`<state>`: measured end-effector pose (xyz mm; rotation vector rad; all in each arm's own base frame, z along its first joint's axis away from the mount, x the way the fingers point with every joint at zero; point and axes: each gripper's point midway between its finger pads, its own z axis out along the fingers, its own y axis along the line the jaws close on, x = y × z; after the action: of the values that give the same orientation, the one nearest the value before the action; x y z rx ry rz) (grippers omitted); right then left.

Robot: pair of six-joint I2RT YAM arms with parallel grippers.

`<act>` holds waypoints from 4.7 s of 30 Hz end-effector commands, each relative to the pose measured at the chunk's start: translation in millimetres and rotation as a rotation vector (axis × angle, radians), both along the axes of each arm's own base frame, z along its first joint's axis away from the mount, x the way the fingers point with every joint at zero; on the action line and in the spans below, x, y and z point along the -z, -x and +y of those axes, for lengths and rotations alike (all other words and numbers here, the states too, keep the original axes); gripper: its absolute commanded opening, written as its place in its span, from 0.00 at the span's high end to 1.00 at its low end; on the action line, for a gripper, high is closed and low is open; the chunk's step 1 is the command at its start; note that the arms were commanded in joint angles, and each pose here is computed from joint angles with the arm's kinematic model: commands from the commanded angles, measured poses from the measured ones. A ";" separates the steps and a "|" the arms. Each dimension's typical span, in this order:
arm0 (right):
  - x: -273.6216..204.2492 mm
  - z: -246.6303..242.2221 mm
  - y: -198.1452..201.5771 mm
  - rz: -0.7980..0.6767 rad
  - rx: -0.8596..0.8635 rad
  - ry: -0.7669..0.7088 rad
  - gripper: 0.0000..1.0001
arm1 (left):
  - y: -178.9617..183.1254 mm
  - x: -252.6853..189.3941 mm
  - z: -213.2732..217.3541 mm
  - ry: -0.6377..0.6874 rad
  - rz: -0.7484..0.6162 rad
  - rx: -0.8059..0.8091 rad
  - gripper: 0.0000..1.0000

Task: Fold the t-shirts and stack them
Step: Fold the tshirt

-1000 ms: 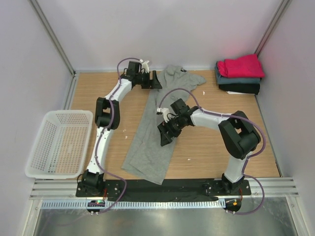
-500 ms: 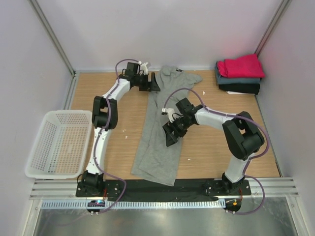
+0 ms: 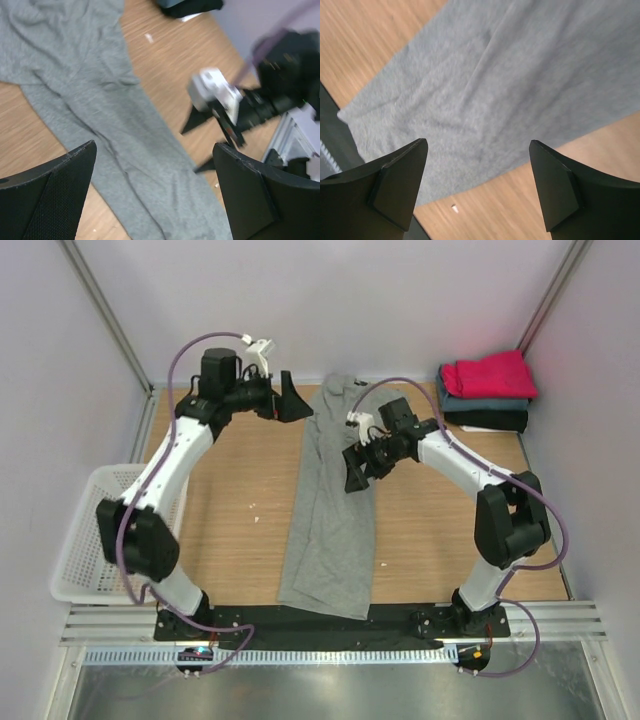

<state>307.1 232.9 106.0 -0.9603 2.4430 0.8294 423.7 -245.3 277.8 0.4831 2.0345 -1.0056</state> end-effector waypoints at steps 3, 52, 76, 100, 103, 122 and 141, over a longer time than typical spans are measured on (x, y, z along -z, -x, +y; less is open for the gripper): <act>-55.6 -0.7 -73.4 -0.168 0.131 -0.100 0.11 | 93.8 39.0 -9.4 -0.040 0.126 0.124 0.00; 76.2 -16.2 -302.3 -0.111 0.462 -0.144 0.09 | 300.2 261.8 -121.7 -0.502 0.507 0.707 0.01; -142.9 -121.8 -181.2 -0.463 0.606 -0.150 0.00 | 220.3 61.1 -82.8 -0.321 0.208 0.465 0.00; 0.3 -80.1 144.0 0.785 0.764 -0.277 0.07 | 245.7 197.7 18.6 0.024 0.914 -0.170 0.27; 13.1 -75.0 200.1 0.955 0.779 -0.159 0.07 | 252.7 216.1 24.0 0.019 0.992 -0.224 0.30; 71.0 -106.4 227.4 0.967 0.834 0.254 0.16 | 291.2 256.7 -0.9 -0.092 1.160 -0.194 0.40; 80.3 -81.9 222.0 0.987 0.782 0.187 0.26 | 316.9 257.5 -31.8 -0.156 1.144 -0.046 0.52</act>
<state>79.1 145.7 23.7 0.5608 3.3528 0.8401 98.2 -276.7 24.6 -0.1743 3.1549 -1.2896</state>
